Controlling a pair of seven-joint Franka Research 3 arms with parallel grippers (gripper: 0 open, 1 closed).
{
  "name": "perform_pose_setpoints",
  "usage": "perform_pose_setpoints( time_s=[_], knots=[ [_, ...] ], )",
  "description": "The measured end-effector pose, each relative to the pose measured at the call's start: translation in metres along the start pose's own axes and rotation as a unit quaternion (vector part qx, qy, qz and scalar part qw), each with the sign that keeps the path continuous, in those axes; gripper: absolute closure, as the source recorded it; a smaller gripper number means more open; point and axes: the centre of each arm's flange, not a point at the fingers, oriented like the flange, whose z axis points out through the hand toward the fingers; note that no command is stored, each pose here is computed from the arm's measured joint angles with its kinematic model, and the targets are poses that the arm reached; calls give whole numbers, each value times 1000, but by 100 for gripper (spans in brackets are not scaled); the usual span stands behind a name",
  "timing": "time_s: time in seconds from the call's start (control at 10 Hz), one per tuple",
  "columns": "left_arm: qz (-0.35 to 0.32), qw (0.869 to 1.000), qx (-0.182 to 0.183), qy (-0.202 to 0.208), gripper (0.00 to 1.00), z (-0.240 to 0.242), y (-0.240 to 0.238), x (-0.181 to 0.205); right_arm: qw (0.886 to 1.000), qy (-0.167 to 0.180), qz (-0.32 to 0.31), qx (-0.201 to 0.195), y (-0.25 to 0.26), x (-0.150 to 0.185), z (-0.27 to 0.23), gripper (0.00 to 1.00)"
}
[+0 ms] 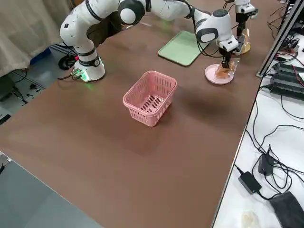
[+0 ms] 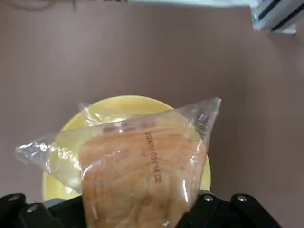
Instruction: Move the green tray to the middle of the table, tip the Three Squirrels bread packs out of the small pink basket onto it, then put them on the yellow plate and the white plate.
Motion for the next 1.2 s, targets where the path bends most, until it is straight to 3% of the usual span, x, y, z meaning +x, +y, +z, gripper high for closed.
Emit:
perform_pose_setpoints(
  time_s=[0.9, 1.1, 1.2],
  knots=[
    [-3, 1000, -6, 23, 43, 12, -3, 7, 1000, -11, -22, 0, -4, -6, 5, 58],
    [-5, 1000, -6, 25, 41, 13, -4, 9, 1000, -13, -22, 0, -4, -7, 5, 55],
    [-5, 1000, -6, 25, 38, 14, -4, 9, 1000, -18, -22, -1, -4, -9, 6, 42]
  ],
)
